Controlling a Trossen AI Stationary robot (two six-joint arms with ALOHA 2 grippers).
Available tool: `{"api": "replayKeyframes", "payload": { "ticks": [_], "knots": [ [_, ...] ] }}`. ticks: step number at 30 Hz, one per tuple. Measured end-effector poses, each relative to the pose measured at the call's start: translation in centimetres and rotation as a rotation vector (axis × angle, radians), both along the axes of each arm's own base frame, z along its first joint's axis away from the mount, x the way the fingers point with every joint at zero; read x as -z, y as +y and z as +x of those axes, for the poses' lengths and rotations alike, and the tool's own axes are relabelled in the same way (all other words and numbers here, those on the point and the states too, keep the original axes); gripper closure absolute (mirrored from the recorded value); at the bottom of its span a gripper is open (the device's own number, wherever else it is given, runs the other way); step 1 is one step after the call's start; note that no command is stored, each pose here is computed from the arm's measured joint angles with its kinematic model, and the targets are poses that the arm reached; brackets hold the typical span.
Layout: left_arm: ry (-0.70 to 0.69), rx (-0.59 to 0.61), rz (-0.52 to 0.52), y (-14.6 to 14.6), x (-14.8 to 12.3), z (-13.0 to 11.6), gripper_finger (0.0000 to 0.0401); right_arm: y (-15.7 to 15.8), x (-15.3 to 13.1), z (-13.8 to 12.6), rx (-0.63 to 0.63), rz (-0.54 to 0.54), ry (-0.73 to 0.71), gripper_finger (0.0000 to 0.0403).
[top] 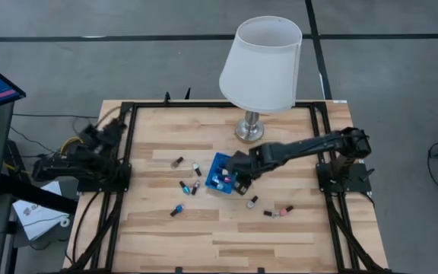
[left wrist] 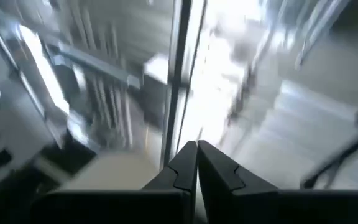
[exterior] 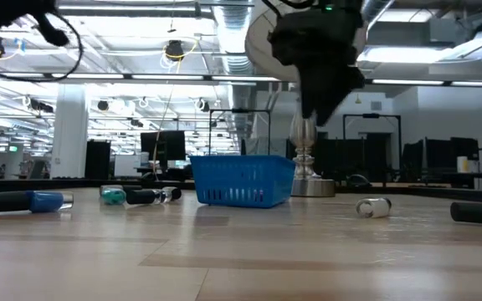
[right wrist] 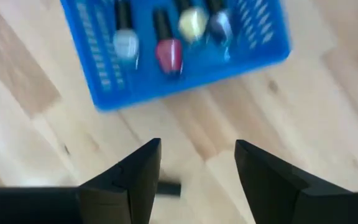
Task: Pick & Place Nail Polish
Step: Put the white nail polish into the blue basket
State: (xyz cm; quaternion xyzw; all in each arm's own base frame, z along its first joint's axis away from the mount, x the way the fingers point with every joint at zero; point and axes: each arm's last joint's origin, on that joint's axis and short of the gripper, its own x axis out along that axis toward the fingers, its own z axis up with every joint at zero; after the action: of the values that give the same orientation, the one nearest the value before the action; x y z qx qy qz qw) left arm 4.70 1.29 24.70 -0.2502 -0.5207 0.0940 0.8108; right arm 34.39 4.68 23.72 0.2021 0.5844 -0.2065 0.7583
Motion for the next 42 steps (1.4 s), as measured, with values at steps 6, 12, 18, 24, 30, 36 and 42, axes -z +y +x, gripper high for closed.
{"api": "replayKeyframes", "payload": {
  "ticks": [6, 12, 18, 24, 30, 36, 42],
  "knots": [
    [-0.218, -0.058, -0.057, 0.2, -0.7, -2.0, 0.0393, 2.5, 2.3, -1.2, -0.155, -0.017, 0.055, 0.0203],
    [-0.453, -0.153, -0.027, 0.1, -1.1, -4.7, 0.0393, 4.3, 4.1, -2.6, -0.481, -0.030, 0.112, 0.0202],
    [-0.416, -0.225, -0.080, 0.2, -1.0, -4.7, 0.0393, 4.7, 5.4, -2.8, -0.699, 0.015, 0.099, 0.0212],
    [-0.413, -0.236, -0.134, 0.4, -0.9, -4.7, 0.0393, 4.7, 6.5, -3.1, -0.897, -0.018, 0.076, 0.0214],
    [-0.417, -0.231, -0.135, 0.4, -0.9, -4.7, 0.0393, 4.1, 7.5, -3.4, -0.926, -0.038, 0.086, 0.0212],
    [-0.428, -0.212, -0.139, 0.4, -0.9, -4.7, 0.0393, 3.8, 8.3, -3.5, -0.973, -0.055, 0.061, 0.0219],
    [-0.432, -0.206, -0.140, 0.4, -0.9, -4.7, 0.0393, 3.7, 9.3, -4.0, -0.987, -0.057, 0.063, 0.0224]
  ]
}}
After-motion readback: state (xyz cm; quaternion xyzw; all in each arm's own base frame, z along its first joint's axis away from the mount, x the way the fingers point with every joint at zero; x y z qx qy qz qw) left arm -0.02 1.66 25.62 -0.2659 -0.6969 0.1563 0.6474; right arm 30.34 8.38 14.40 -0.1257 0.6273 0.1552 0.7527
